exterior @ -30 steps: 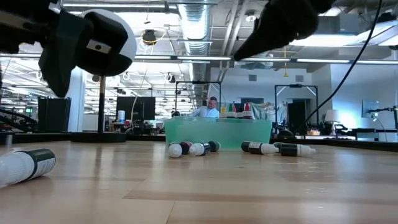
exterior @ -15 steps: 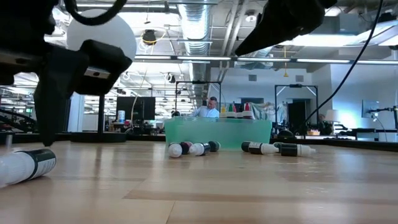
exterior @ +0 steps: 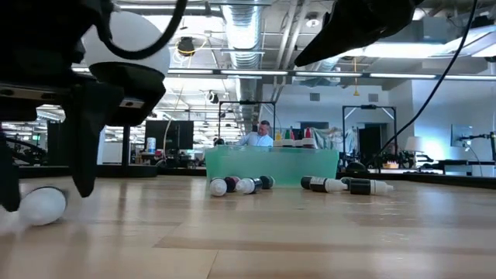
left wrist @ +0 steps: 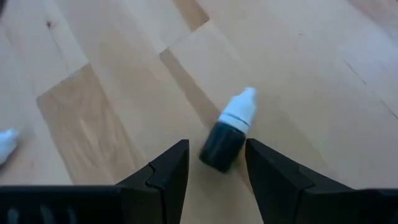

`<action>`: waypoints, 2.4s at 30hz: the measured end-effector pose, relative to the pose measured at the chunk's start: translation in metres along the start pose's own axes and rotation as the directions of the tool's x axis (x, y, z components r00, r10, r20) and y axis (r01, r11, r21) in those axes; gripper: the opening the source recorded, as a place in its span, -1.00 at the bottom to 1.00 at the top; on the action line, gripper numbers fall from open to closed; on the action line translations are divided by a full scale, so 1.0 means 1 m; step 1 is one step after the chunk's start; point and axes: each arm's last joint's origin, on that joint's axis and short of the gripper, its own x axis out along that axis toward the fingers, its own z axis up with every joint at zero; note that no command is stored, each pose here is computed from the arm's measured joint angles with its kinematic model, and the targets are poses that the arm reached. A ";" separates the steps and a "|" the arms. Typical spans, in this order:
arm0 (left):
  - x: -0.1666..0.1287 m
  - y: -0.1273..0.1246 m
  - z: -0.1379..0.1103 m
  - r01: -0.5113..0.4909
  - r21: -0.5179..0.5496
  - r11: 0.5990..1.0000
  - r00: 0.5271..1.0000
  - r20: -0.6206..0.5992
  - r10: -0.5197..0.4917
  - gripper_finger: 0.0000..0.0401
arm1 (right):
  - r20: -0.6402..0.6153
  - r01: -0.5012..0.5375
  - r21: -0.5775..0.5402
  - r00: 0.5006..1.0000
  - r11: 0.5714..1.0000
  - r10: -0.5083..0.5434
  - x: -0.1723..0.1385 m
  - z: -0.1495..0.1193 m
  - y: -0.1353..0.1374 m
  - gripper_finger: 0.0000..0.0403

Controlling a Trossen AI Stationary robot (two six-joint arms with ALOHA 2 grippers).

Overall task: Pick & Place food coloring
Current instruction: Put the green food coloring bottle into the green bin

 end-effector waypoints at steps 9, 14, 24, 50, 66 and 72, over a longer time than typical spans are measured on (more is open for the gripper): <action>0.000 0.001 -0.003 -0.009 -0.044 0.999 1.000 -0.028 0.008 -0.24 | 0.004 -0.009 0.004 1.000 1.000 0.009 -0.002 0.000 0.003 -0.20; 0.000 0.002 0.000 -0.010 -0.019 1.000 1.000 0.001 0.010 -0.24 | 0.005 -0.012 0.012 1.000 1.000 0.012 -0.002 0.000 0.004 -0.20; -0.001 0.002 0.006 -0.017 -0.023 1.000 1.000 0.019 0.018 -0.24 | -0.017 -0.014 0.029 1.000 0.999 0.014 -0.002 -0.002 0.004 -0.20; -0.018 -0.012 0.034 -0.235 -0.538 0.810 0.965 -0.028 0.261 -0.24 | -0.054 -0.046 0.018 0.997 0.999 0.047 -0.007 -0.010 0.016 -0.20; 0.012 -0.035 0.024 -0.207 -0.650 0.731 0.971 -0.046 0.233 -0.24 | -0.054 -0.048 0.017 0.997 0.999 0.049 -0.008 -0.011 0.017 -0.20; 0.017 -0.036 0.018 -0.229 -0.629 0.743 0.971 -0.096 0.218 -0.24 | -0.053 -0.049 0.021 0.997 0.999 0.050 -0.008 -0.011 0.017 -0.20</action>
